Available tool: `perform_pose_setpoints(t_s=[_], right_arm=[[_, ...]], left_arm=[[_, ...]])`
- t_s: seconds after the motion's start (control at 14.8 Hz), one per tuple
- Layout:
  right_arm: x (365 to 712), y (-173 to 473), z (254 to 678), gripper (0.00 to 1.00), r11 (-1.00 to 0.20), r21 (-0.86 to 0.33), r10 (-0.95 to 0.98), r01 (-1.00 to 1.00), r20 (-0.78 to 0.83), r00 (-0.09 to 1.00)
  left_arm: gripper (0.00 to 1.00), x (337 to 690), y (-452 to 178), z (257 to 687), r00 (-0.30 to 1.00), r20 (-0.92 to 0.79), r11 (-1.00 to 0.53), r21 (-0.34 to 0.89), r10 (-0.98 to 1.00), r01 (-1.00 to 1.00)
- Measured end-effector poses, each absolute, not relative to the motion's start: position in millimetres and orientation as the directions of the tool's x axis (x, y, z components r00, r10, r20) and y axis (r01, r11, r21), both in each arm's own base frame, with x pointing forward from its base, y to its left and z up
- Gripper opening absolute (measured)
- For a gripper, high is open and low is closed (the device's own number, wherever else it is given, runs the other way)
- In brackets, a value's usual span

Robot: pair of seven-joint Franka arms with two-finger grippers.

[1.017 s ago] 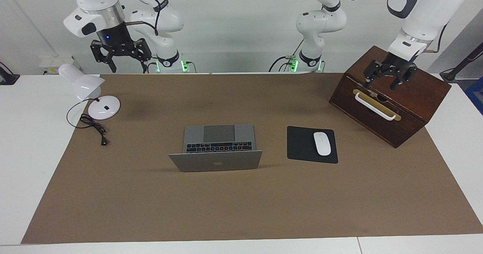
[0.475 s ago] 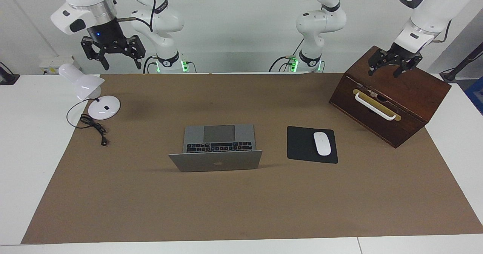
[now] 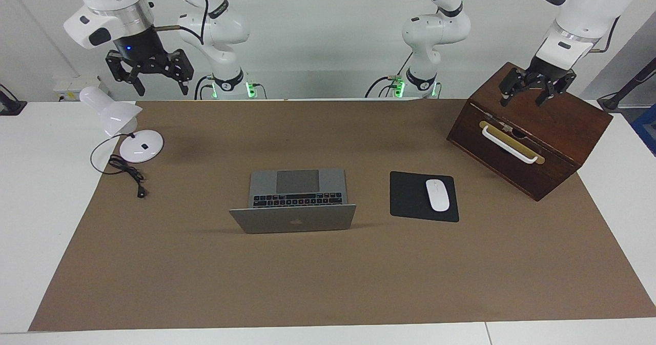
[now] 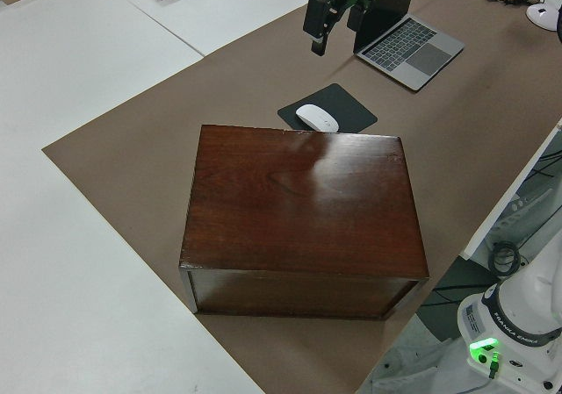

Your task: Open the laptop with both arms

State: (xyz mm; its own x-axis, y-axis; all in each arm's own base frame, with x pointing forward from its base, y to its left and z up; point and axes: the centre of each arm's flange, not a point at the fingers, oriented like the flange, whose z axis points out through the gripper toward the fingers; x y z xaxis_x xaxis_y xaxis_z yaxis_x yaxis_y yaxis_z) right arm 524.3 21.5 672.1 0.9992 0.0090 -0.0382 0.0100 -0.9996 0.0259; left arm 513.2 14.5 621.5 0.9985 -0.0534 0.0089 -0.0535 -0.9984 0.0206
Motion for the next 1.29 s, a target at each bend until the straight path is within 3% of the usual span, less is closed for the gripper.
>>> perform_pose_setpoints(t_s=[0.54, 1.29], right_arm=[[526, 10, 660, 1.00, -1.000, 0.027, -0.013, -0.010, -0.092, 0.996], [526, 7, 657, 1.00, -1.000, 0.027, -0.019, -0.016, -0.105, 0.994]], left_arm=[[1.00, 537, 19, 639, 0.998, 0.058, -0.999, 0.020, -0.025, -0.026], [1.00, 545, 18, 616, 1.000, 0.013, -0.999, 0.023, -0.025, -0.025]])
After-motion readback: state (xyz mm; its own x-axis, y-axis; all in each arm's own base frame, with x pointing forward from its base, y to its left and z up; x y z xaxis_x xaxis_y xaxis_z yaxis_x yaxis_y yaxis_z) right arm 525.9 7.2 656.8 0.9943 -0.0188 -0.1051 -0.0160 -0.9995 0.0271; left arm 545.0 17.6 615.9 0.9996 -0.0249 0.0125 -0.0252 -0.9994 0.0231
